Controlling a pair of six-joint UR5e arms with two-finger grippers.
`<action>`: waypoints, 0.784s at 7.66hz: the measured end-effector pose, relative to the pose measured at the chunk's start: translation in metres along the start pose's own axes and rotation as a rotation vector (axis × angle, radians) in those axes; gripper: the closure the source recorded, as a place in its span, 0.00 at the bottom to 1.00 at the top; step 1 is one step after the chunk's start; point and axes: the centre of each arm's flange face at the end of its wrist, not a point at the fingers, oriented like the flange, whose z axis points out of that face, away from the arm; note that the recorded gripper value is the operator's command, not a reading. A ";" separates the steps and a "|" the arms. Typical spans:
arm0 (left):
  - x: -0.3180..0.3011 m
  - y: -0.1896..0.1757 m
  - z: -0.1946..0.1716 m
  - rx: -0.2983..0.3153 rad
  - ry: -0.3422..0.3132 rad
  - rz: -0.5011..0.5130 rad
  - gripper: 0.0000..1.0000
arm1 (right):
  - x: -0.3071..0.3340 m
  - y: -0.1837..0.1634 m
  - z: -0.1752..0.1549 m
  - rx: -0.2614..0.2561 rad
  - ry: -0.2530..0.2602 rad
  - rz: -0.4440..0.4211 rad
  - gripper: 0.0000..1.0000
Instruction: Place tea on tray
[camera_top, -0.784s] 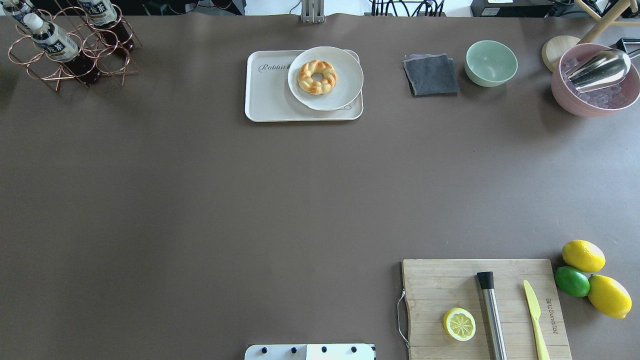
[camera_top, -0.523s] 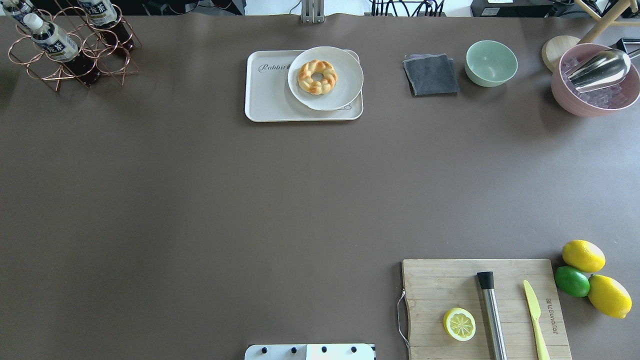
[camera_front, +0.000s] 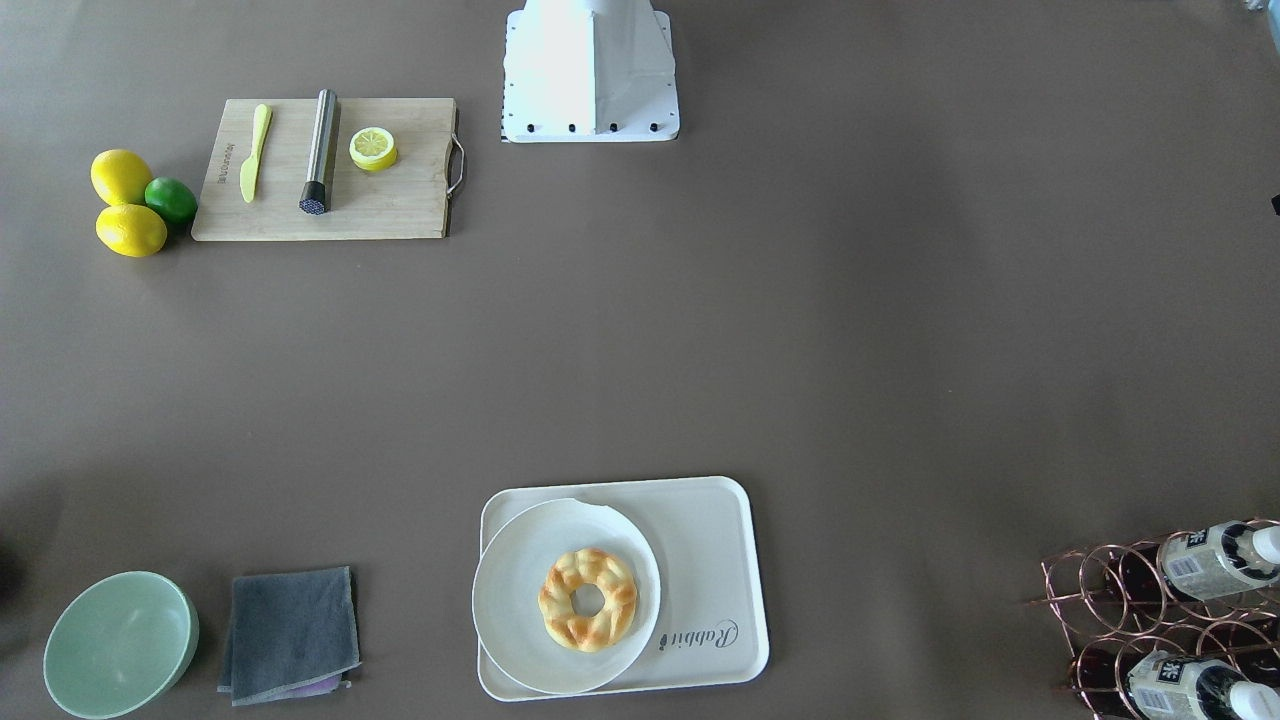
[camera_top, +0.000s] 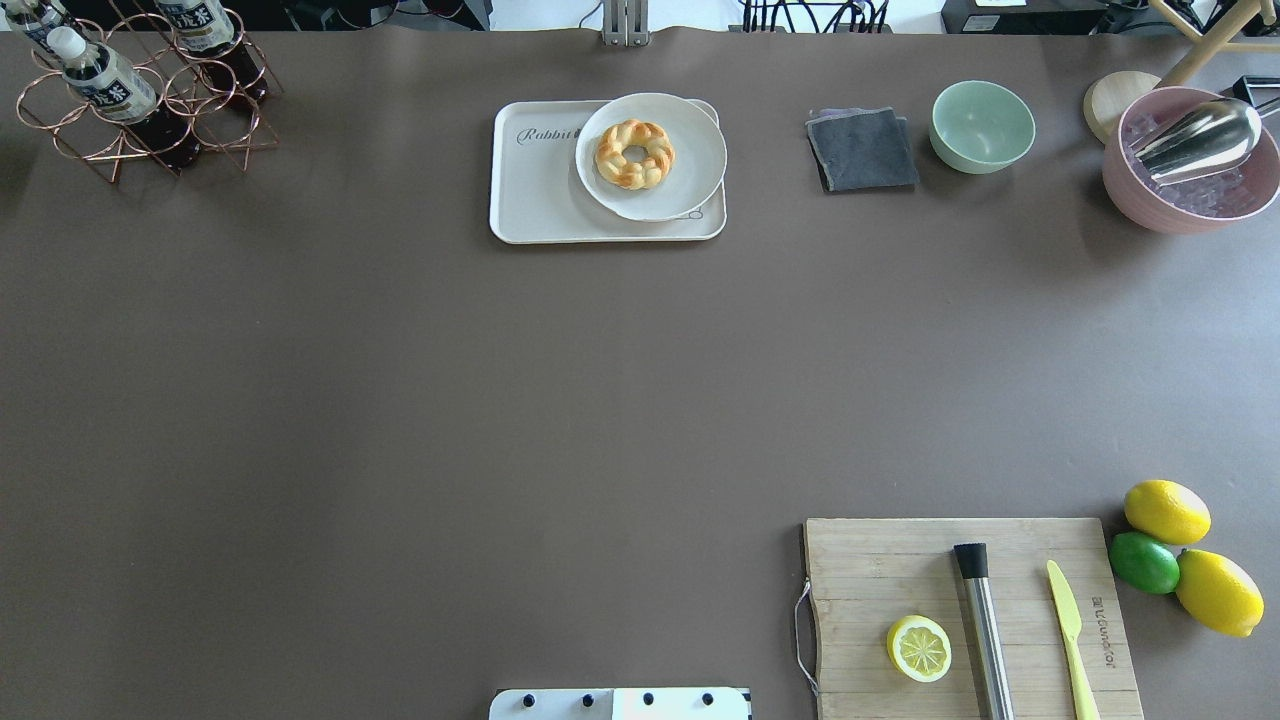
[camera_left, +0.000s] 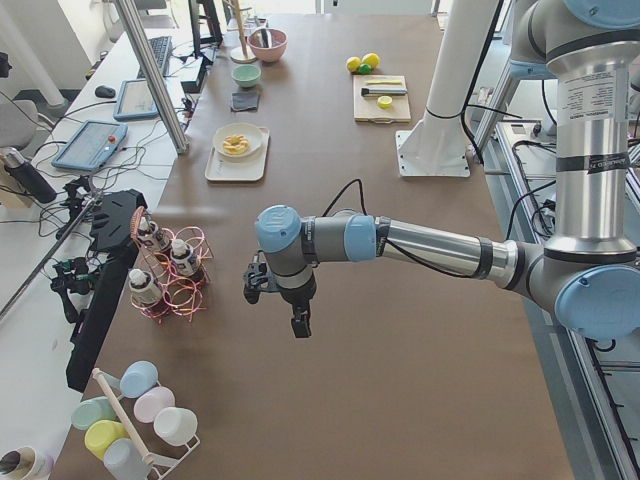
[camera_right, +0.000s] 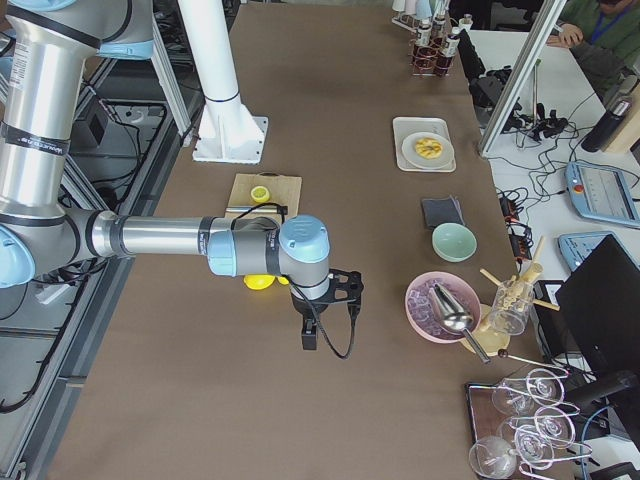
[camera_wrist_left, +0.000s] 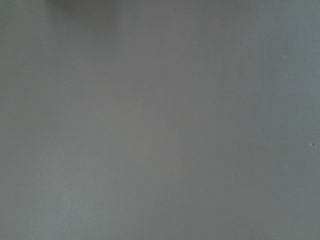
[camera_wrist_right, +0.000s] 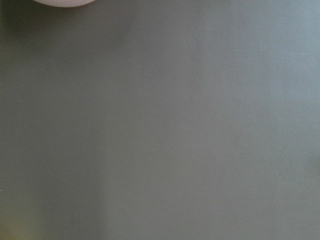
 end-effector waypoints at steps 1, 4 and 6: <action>0.000 0.000 0.000 0.000 0.000 0.000 0.00 | -0.003 -0.002 -0.003 0.008 -0.001 -0.006 0.00; 0.002 0.000 -0.001 0.005 0.014 0.007 0.00 | -0.005 -0.009 -0.013 0.080 0.001 -0.038 0.00; 0.010 0.001 -0.002 0.028 0.107 0.032 0.00 | 0.000 -0.009 -0.017 0.103 -0.045 -0.014 0.00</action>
